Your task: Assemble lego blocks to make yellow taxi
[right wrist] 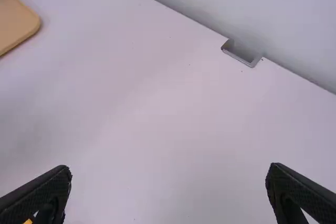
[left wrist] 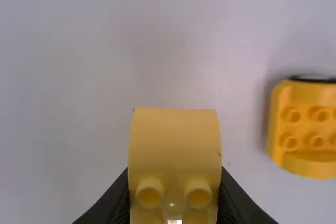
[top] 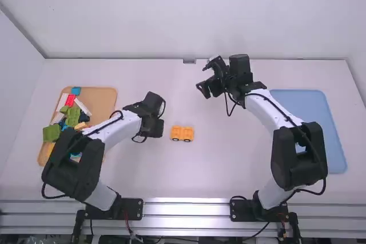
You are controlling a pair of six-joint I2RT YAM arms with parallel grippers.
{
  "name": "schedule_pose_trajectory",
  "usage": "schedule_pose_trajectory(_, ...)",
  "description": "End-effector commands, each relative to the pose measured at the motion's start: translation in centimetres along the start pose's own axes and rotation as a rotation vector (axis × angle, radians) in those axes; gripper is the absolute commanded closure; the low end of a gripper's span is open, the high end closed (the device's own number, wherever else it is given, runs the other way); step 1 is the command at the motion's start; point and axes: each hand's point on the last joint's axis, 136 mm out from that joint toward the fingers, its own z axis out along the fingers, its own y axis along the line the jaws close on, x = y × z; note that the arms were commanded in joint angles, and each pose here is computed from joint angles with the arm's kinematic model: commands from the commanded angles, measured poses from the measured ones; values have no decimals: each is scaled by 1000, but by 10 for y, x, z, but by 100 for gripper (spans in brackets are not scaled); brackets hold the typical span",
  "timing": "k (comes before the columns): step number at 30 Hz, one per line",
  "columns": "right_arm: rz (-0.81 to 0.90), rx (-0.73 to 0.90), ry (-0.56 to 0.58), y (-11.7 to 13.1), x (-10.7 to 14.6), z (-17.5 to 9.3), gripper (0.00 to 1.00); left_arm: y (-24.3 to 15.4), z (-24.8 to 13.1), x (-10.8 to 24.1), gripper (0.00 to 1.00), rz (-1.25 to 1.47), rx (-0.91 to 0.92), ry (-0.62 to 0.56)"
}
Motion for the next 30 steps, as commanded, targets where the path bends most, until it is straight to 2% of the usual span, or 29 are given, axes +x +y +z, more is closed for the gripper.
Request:
schedule_pose_trajectory(1, 11, -8, 17, 2, 8, 4, 1, -1, 3, -12, 98, -25, -18, 15)
schedule_pose_trajectory(7, 13, -8, 22, 2, 9, 4, 2, -6, 6, -26, 98, -77, -18, 15)
schedule_pose_trajectory(11, 18, -6, 33, 2, 12, 4, 1, -7, 12, -29, 98, -320, -9, -8)
schedule_pose_trajectory(14, 19, -5, 40, 1, 14, 3, 2, -2, 14, -24, 98, -618, -19, 2)
schedule_pose_trajectory(18, 9, 0, 41, -3, 16, 1, 1, -6, 15, -5, 98, -961, -26, 87)
schedule_pose_trajectory(25, 9, 2, 38, -4, 15, 1, 1, -7, 24, 11, 98, -1342, -46, 120)
schedule_pose_trajectory(30, 8, 1, 38, -3, 15, 2, 1, -6, 27, 15, 98, -1478, -56, 121)
